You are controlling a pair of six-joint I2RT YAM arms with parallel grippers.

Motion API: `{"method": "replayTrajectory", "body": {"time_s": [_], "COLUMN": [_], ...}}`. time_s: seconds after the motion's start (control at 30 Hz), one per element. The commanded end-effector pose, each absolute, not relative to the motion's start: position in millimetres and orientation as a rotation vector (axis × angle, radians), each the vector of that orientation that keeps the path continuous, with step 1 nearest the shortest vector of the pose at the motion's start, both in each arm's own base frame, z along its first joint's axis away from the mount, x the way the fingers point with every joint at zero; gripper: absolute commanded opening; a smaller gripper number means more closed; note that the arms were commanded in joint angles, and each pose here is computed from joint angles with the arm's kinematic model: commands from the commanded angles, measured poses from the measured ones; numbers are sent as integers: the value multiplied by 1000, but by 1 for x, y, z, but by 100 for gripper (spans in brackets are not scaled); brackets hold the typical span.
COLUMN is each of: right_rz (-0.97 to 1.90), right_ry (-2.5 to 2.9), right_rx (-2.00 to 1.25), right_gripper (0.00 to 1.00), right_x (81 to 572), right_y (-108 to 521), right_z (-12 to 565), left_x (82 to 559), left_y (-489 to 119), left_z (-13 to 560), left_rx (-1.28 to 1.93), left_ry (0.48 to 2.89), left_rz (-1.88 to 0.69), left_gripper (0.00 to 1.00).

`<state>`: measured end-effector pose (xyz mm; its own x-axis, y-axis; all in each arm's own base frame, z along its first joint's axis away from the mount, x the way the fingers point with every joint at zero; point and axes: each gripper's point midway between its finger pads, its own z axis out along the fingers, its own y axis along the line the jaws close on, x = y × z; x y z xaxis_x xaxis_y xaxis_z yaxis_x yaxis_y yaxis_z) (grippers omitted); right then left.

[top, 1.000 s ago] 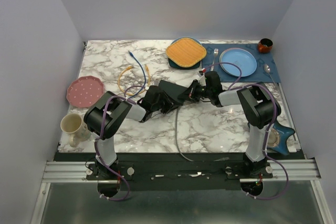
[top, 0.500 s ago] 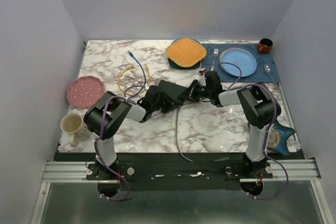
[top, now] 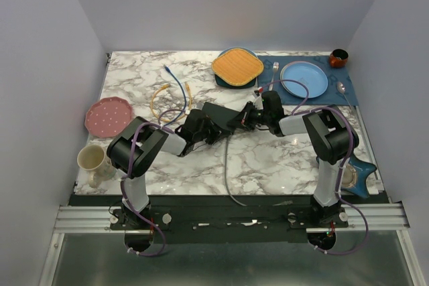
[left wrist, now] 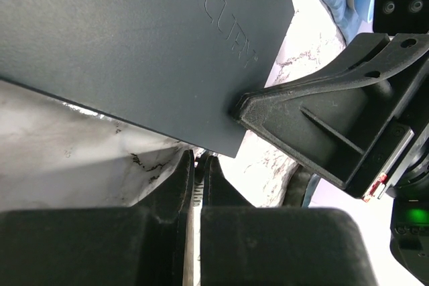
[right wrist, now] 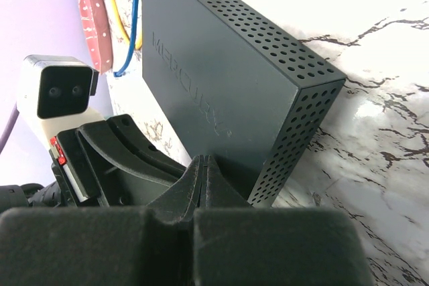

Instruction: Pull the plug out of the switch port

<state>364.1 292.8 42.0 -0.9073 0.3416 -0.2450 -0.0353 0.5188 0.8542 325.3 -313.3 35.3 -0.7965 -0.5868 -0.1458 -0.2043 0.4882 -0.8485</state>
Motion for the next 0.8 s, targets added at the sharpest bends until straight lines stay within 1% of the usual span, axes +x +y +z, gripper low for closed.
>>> {"method": "replayTrajectory", "body": {"time_s": [0.0,0.4,0.6,0.7,0.73,0.77], "right_rz": [1217,1213,1208,1203,1204,1202], "right_ry": [2480,2479,2479,2483,2480,2483], "right_rx": [301,300,301,300,299,301], "right_gripper": [1,1,1,1,1,1], "right_x": [353,354,353,352,353,353], "right_y": [276,276,276,275,275,275], "right_z": [8,9,9,8,9,8], "left_x": [318,306,307,310,311,309], "left_y": [-306,-305,-302,-292,-289,-284], "left_z": [15,9,11,14,16,14], "left_rx": [-676,-656,-675,-703,-706,-715], "left_ry": [2358,2364,2357,2339,2329,2336], "left_rz": [-1182,-1237,-1234,-1216,-1212,-1192], "left_gripper": [0,0,0,23,40,47]}}
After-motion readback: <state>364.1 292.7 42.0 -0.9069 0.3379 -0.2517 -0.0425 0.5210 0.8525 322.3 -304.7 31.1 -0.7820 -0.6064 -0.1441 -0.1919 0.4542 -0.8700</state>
